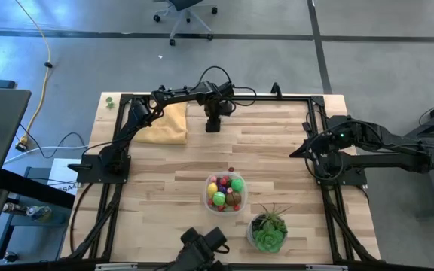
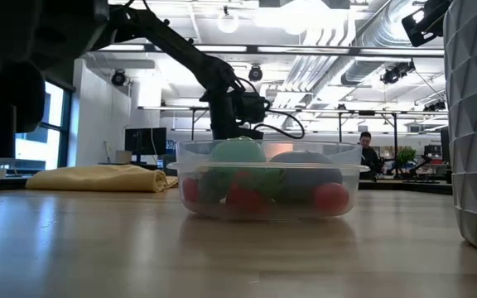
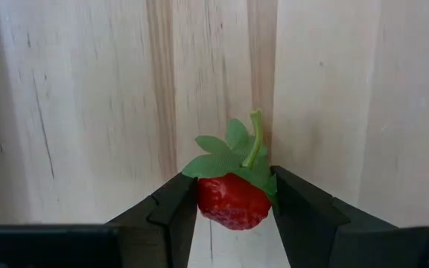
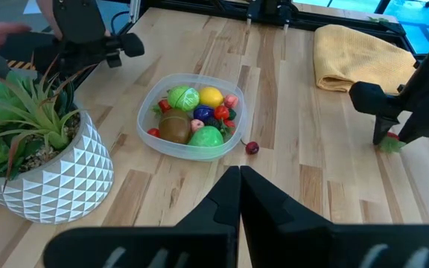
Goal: Pick and placing Produce into tupperware
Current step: Put the red strawberry into the transparent bin
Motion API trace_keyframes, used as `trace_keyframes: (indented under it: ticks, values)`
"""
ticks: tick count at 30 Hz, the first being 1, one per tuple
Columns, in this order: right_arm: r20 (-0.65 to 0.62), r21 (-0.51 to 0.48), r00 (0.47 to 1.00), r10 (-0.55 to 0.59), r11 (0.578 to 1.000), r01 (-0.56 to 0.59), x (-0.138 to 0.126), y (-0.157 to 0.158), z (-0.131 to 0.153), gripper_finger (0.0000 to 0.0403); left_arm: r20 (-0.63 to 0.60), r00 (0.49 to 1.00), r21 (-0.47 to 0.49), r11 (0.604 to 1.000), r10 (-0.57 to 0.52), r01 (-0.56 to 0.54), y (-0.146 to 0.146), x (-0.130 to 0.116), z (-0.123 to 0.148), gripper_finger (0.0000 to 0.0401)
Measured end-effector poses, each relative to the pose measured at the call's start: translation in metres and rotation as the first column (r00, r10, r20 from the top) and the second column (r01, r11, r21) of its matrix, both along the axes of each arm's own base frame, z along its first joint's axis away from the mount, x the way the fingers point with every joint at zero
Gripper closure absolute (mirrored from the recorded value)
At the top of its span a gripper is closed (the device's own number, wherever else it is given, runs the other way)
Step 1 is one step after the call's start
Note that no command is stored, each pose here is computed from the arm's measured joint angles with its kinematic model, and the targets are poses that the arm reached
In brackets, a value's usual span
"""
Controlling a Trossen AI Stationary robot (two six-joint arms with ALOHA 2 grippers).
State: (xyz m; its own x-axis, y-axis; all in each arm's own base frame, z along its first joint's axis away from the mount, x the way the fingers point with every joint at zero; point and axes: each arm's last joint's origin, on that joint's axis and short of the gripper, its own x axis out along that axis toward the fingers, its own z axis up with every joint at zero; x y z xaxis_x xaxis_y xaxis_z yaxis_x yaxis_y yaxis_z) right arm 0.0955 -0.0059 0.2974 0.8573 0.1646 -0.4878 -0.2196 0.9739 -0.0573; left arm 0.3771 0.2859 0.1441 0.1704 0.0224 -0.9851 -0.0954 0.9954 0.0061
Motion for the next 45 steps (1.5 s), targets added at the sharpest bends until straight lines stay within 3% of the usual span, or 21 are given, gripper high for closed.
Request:
trace_keyframes:
  ticks: [10, 15, 28, 39, 45]
  values:
    - [0.0, 0.0, 1.0, 0.0, 1.0, 0.0, 0.0, 0.0, 0.0, 0.0402, 0.013, 1.0, 0.0, 1.0, -0.001, 0.001, 0.0, 0.0, 0.006, 0.0249]
    - [0.0, 0.0, 1.0, 0.0, 1.0, 0.0, 0.0, 0.0, 0.0, 0.0402, 0.106, 0.994, 0.031, 0.999, -0.009, 0.006, 0.001, 0.004, 0.039, 0.0249]
    - [-0.001, 0.0, 1.0, 0.0, 1.0, 0.0, 0.0, 0.0, 0.0, 0.0402, 0.257, 0.964, -0.007, 0.998, -0.065, 0.069, -0.01, 0.015, 0.119, 0.0249]
    - [-0.001, 0.0, 1.0, 0.0, 1.0, 0.0, 0.0, 0.0, 0.0, 0.0402, 0.282, 0.934, -0.015, 0.973, -0.218, 0.231, -0.068, 0.012, 0.17, 0.0263]
    - [-0.004, 0.001, 1.0, 0.0, 1.0, 0.0, 0.0, 0.0, 0.0, 0.0402, 0.272, 0.875, 0.003, 0.91, -0.4, 0.415, -0.125, 0.023, 0.186, 0.0268]
